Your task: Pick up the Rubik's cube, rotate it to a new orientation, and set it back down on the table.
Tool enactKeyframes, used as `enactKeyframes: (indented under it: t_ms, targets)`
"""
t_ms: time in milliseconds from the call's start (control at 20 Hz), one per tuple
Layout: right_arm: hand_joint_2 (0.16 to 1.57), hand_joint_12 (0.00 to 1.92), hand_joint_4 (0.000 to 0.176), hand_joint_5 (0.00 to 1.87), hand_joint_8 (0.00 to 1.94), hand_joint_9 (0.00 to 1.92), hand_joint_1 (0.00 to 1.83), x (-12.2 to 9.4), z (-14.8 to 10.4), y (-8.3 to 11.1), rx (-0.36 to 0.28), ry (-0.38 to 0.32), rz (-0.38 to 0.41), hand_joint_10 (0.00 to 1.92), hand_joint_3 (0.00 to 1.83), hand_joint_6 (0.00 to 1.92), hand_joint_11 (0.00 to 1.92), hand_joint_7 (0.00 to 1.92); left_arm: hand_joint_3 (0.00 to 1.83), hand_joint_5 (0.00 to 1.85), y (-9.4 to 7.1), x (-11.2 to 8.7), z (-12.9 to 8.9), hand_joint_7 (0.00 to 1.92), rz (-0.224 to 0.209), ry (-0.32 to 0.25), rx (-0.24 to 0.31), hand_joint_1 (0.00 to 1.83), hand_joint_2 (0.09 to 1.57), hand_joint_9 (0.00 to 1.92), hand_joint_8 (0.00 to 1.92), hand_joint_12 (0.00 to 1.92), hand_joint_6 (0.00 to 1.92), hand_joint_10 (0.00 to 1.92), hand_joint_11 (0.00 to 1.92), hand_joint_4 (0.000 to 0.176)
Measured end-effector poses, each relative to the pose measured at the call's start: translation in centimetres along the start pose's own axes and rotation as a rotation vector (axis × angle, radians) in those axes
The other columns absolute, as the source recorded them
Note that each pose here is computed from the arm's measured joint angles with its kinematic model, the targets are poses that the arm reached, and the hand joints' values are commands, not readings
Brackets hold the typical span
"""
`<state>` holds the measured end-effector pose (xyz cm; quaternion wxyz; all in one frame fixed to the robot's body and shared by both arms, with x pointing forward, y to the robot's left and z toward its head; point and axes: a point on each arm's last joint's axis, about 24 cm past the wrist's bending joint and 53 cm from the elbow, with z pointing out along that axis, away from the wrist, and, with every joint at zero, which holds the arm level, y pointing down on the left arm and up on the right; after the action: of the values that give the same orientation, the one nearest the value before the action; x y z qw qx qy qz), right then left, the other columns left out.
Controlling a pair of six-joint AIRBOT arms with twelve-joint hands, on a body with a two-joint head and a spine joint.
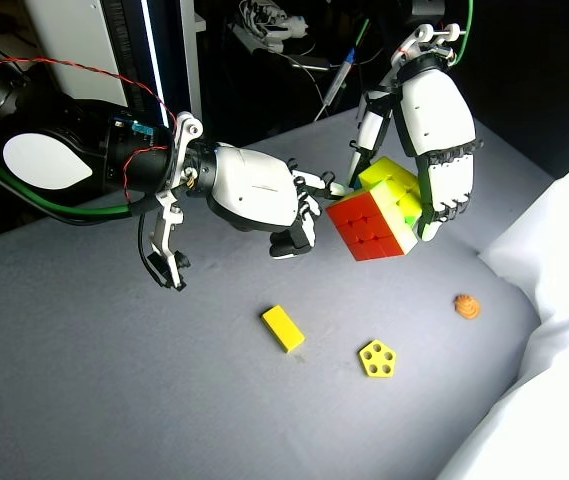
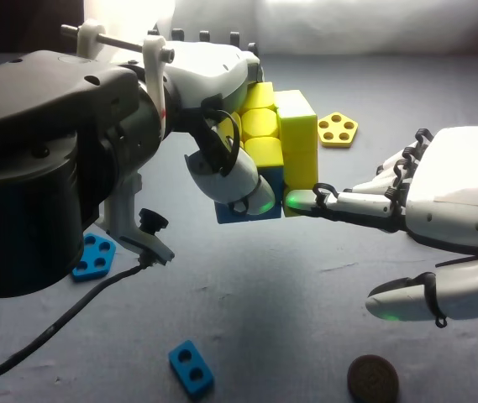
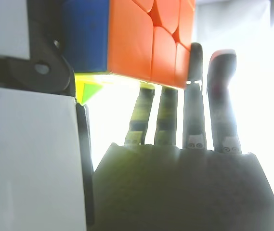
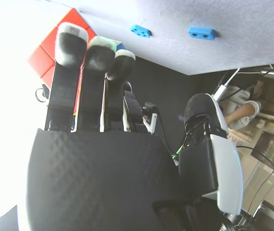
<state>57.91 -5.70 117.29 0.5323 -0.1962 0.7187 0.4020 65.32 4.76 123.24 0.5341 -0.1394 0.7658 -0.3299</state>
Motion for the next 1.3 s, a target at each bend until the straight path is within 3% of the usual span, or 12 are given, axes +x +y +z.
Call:
enactKeyframes:
  t_ms: [300,550,850,1300]
  targets:
    - [1.23,1.92,0.000,0.00,1.94,0.79,0.00,1.0,0.5,-0.7,0.017,0.028,-0.010,1.92,0.00,0.00,0.79,0.49,0.00,0.85,-0.2,0.1,0.0,0.38,-0.009,0.005,0.007,1.12,1.17,0.33,1.74,1.92,1.20,1.90,0.29,0.000]
    - [1.24,1.92,0.000,0.00,1.94,0.73,0.00,1.0,0.6,-1.1,0.025,0.028,-0.007,1.92,0.00,0.00,0.72,0.47,0.00,0.85,-0.1,0.0,0.0,0.45,-0.007,0.000,0.005,1.11,1.17,0.41,1.58,1.78,1.20,1.71,0.33,0.000]
    - [1.24,1.92,0.000,0.00,1.94,0.77,0.00,1.2,1.0,-1.3,0.027,0.028,-0.005,1.92,0.00,0.00,0.76,0.48,0.00,0.84,-0.1,-0.1,0.0,0.40,-0.005,-0.005,0.003,1.11,1.18,0.36,1.72,1.92,1.22,1.88,0.34,0.000]
    - [1.24,1.92,0.000,0.00,1.94,0.73,0.00,1.2,1.3,-2.1,0.050,0.024,-0.007,1.92,0.00,0.00,0.72,0.47,0.00,0.83,-0.1,-0.1,0.0,0.42,-0.004,-0.006,0.005,1.09,1.19,0.37,1.65,1.87,1.24,1.79,0.30,0.000]
